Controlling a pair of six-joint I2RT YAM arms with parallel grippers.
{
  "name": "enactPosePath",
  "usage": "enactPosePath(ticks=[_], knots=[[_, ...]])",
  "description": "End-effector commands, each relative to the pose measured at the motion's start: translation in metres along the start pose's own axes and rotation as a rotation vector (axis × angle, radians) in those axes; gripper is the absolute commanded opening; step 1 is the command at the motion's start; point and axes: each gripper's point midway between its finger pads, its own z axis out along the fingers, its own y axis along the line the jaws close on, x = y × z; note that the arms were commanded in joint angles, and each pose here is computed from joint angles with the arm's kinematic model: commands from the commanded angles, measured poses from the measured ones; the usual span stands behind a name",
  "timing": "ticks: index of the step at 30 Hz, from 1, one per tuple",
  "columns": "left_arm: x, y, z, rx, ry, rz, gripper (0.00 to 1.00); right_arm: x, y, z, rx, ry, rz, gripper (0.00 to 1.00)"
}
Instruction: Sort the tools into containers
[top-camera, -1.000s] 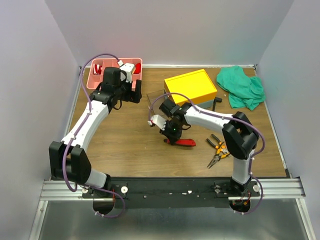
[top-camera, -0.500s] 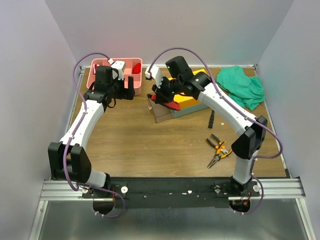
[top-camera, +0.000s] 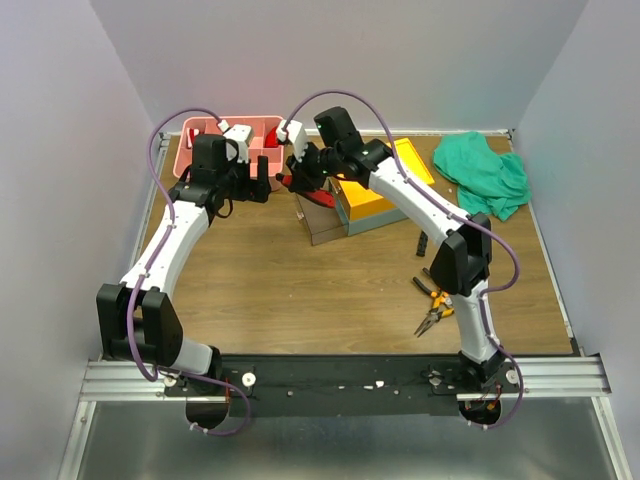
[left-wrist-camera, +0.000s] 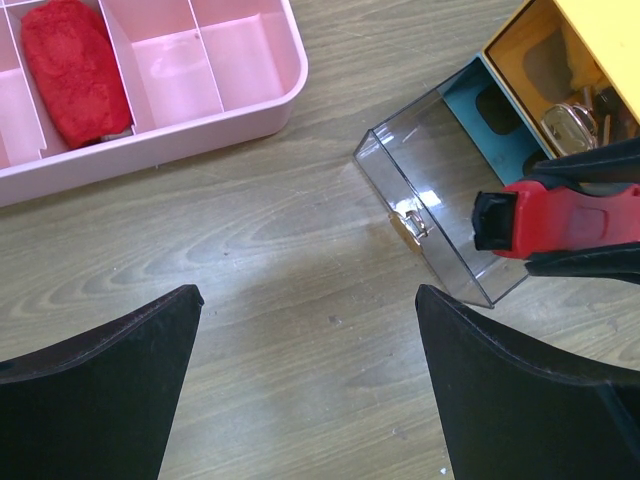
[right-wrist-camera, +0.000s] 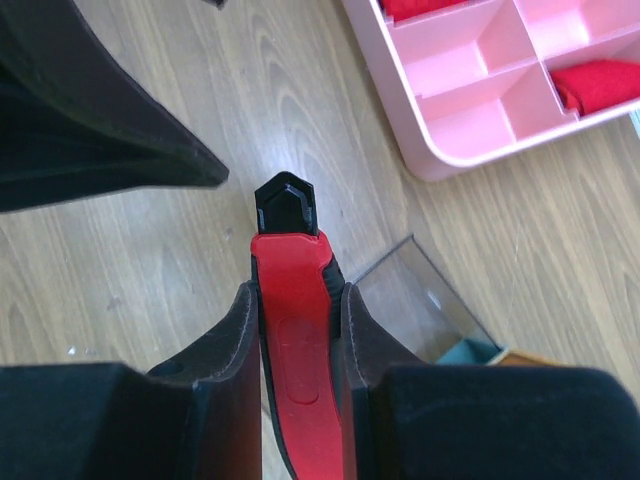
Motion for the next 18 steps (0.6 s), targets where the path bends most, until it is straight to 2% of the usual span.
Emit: enactPosePath(ticks=[1,9,18], knots=[[0.006,0.002,0.001,0.007,0.024,0.013,0.99,-0.01,-0.011,0.017,-0.02,-0.135,-0.022,0.01],[0.005,0.006,0.007,0.002,0.043,0.02,0.99,0.032,-0.023,0.049,0.01,-0.058,0.016,0.01],[0.002,0.013,0.012,0.004,0.031,-0.024,0.99,0.068,-0.035,0.04,0.138,0.061,0.075,0.01]])
